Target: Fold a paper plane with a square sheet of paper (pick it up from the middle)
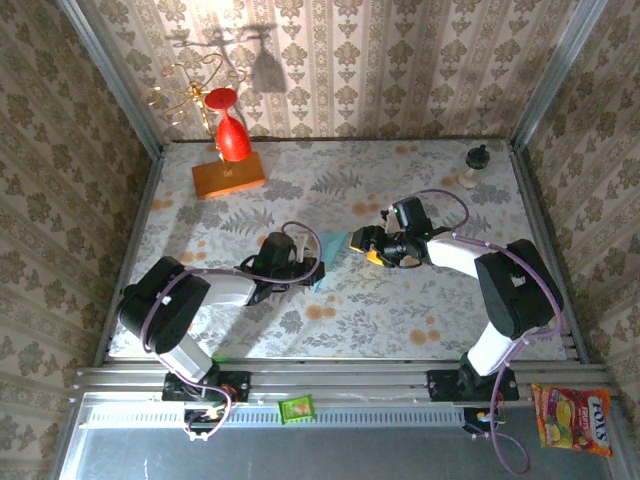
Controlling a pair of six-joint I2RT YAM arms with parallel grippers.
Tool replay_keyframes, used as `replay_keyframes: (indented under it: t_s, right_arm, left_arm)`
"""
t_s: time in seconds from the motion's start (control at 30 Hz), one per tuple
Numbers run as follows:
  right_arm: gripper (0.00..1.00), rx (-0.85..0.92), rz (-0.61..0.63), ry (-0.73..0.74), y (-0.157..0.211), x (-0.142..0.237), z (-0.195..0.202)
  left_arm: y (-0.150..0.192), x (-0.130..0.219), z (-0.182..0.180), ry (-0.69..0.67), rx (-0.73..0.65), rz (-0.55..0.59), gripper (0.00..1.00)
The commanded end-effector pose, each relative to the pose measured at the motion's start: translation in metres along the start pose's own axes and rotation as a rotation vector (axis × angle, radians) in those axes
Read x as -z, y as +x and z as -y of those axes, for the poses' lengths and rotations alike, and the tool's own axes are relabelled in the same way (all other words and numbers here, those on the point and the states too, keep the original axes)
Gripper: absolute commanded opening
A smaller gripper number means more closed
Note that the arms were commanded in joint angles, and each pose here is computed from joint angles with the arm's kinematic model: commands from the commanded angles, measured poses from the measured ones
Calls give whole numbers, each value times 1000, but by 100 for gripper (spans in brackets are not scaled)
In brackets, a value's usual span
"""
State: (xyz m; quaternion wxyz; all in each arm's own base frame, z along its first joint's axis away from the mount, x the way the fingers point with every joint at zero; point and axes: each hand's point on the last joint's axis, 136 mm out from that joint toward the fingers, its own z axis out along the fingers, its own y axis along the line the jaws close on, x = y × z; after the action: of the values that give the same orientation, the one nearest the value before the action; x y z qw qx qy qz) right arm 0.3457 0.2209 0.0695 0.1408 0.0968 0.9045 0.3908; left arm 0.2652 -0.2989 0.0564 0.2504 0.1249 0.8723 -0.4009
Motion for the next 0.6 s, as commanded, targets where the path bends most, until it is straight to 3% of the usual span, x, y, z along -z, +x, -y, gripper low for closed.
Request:
replay_keyframes:
  t_s: [0.0,0.17,0.3,0.57]
  right_arm:
    - [74,125,-11,11,-1,-6,-2]
    - [75,208,-44,14,5,-18,-8]
    - [74,231,-53,27,10,-25,-8]
    - [73,251,-94,58,15,-37,-4]
  left_arm:
    - [-8,-3,19,114,113,-17,0]
    - [-3,-7,25,183,216,-71,0]
    - [-6,-7,26,219,279,-45,0]
    - [-2,-4,6,166,345,-21,0]
